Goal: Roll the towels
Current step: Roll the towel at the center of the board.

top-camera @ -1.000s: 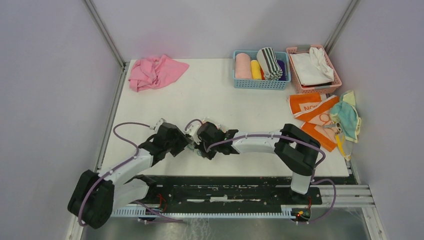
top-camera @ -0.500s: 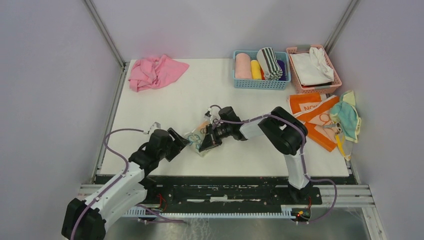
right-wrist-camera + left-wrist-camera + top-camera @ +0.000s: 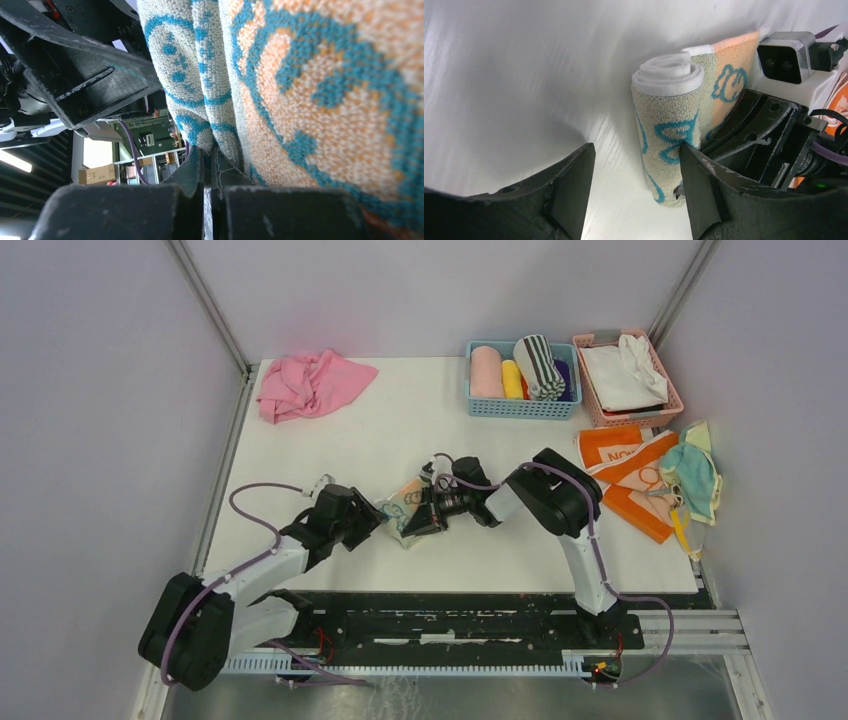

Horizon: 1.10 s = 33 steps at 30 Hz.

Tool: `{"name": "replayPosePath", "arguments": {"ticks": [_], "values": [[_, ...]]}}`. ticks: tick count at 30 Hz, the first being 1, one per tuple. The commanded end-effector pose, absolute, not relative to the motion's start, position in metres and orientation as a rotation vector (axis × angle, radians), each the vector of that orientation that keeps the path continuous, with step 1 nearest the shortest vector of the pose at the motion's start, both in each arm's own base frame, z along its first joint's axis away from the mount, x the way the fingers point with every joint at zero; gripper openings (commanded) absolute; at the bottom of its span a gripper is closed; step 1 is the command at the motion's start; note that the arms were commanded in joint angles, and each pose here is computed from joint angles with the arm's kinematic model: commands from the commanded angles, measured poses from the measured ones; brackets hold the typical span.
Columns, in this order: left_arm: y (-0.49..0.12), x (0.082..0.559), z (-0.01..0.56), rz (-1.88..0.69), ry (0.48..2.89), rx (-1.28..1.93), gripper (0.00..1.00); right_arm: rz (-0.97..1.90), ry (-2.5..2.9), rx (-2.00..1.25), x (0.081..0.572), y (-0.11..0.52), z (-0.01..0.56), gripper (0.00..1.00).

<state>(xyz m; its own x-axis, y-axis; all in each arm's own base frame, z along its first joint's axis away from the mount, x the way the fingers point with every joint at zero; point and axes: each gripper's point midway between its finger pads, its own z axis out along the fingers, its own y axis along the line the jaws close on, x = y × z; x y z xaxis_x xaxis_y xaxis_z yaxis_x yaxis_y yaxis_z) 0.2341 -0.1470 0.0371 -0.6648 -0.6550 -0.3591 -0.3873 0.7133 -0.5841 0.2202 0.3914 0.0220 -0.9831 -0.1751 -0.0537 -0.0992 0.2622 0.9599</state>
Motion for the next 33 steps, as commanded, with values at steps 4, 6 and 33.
{"name": "replayPosePath", "arguments": {"ticks": [4,6,33], "values": [[-0.161,0.269,0.041,-0.648,2.321,-0.692,0.63,-1.578,-2.587,0.149,0.214,0.365,-0.031,0.04],[-0.162,0.268,0.029,-0.624,2.360,-0.698,0.59,-1.522,-2.650,0.222,0.215,0.359,-0.028,0.11],[-0.155,0.244,-0.020,-0.476,2.525,-0.776,0.47,-0.318,-3.531,1.905,0.238,0.376,0.095,0.60]]}}
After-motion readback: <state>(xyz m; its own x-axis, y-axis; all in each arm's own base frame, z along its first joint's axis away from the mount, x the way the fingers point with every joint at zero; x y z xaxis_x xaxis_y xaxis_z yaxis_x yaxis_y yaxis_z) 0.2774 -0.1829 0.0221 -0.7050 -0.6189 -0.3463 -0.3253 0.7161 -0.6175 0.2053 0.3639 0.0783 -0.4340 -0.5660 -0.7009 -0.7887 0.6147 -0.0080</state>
